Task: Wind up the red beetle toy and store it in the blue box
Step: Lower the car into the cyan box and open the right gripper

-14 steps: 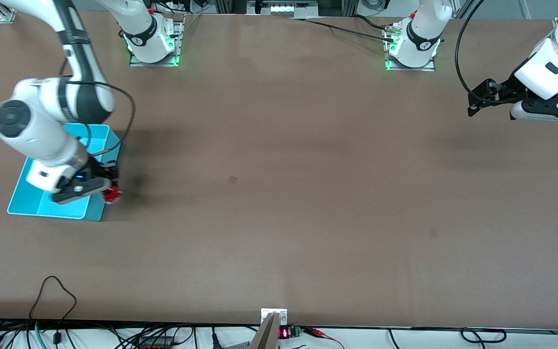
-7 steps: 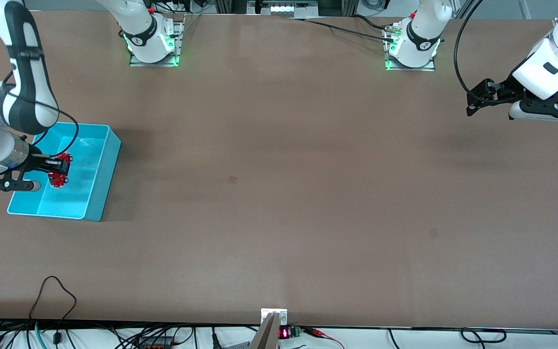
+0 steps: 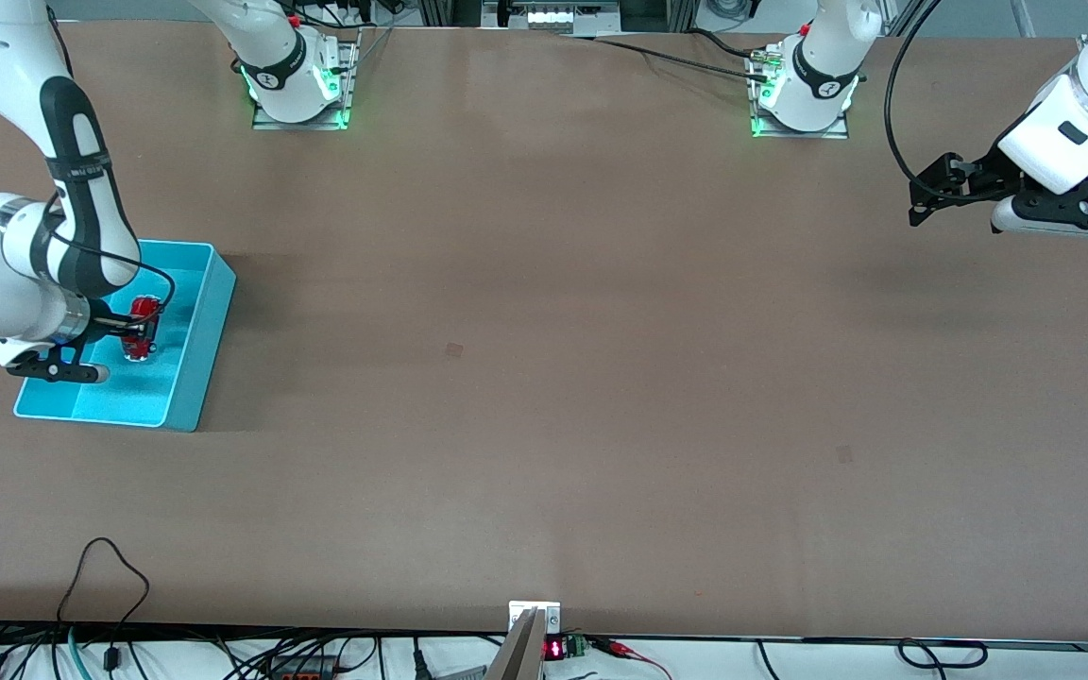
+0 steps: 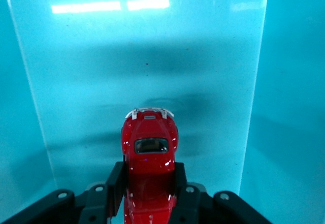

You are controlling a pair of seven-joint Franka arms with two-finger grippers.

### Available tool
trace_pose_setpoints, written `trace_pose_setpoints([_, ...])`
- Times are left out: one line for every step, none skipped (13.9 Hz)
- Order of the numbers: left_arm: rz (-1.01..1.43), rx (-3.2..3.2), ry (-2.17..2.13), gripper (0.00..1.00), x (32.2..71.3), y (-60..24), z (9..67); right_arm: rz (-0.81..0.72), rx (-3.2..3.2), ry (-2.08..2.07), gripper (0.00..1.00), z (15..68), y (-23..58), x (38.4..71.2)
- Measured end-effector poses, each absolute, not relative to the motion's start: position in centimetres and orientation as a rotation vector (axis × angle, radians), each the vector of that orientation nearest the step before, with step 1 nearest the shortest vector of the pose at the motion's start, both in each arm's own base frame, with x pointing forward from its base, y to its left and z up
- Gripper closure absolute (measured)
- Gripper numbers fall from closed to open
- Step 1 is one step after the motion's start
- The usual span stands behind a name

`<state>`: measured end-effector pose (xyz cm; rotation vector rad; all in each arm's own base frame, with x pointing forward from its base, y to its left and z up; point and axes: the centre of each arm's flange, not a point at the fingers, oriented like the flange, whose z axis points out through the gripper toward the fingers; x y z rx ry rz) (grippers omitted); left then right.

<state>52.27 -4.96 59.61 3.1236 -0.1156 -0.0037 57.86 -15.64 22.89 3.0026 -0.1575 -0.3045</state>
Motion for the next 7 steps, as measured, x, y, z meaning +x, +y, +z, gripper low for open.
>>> trace_pose_setpoints([-0.004,3.124,-0.116,0.0,52.3,-5.0,59.6,-0.308,3.001,-0.158,0.56,22.5,-15.6,57.8])
trace_pose_setpoints([-0.006,3.124,-0.117,0.0,52.2,-5.0,59.6,-0.309,3.001,-0.158,0.55,22.5,-15.6,57.9])
trace_pose_setpoints([-0.013,3.124,-0.117,0.0,52.2,-5.0,59.6,-0.304,3.001,-0.156,0.48,22.6,-15.6,58.0])
trace_pose_setpoints([-0.018,3.124,-0.117,0.0,52.2,-5.0,59.5,-0.296,3.002,-0.153,0.38,22.9,-15.5,58.1])
trace_pose_setpoints([-0.021,3.124,-0.117,0.0,52.1,-5.0,59.5,-0.28,3.004,-0.149,0.3,23.4,-15.3,58.4])
trace_pose_setpoints([-0.022,3.124,-0.117,0.0,52.1,-5.0,59.5,-0.262,3.008,-0.145,0.18,24.3,-15.1,58.6])
trace_pose_setpoints([-0.023,3.124,-0.117,0.0,52.1,-5.0,59.5,-0.249,3.014,-0.141,0.09,25.5,-14.8,58.8])
